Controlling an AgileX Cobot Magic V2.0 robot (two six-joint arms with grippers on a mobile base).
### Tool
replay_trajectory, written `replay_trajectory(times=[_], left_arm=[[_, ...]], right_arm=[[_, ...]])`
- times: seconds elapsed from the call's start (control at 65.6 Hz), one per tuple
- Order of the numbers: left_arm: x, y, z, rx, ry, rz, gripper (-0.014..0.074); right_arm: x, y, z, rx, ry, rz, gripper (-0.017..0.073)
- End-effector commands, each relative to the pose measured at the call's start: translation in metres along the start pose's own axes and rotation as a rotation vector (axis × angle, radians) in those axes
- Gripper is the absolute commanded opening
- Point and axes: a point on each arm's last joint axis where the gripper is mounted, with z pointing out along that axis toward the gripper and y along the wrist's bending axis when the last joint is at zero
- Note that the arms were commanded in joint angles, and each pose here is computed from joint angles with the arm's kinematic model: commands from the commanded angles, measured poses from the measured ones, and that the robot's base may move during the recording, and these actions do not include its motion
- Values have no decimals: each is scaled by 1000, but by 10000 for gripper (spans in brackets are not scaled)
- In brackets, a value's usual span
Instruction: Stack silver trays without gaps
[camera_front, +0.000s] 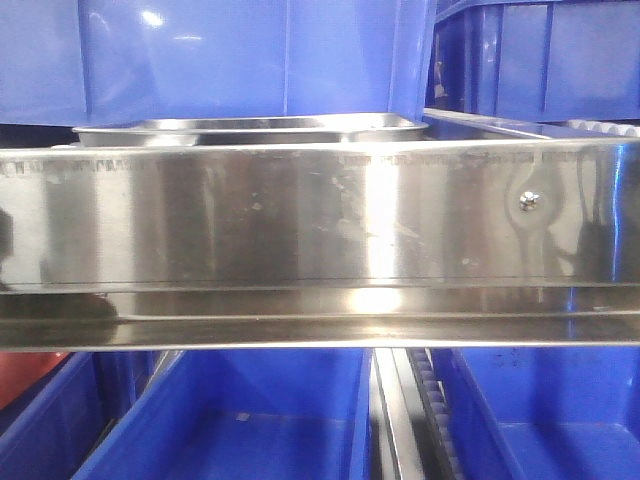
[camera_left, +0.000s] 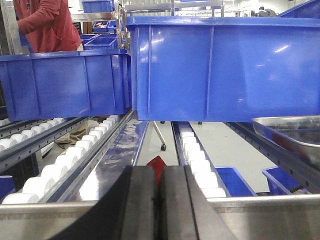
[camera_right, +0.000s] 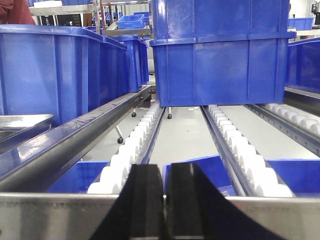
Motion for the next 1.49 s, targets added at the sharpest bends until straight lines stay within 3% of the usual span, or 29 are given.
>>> replay_trajectory(times=[0.0,0.96,1.067,1.265,1.387,1.478], left_arm=[[-3,0,0,3,-27,4,4],[-5,0,0,1,-47,4,4],[-10,1,-1,-6,-108,4,4],[-26,3,-4,-27,-288,3,4],[-50,4,-8,-26,-313,5,4],[-72,5,-13,-25,-321,42,4]], right_arm=[[-2,0,0,2,-18,1,-16],[-2,0,0,2,-22,1,-16],[-9,0,-1,1,-96,1,-16],[-37,1,-8,-5,-395,0,-16],[-67,3,-15,-12,-460,1,-16],[-88,5,-21,-16,-471,1,-16]])
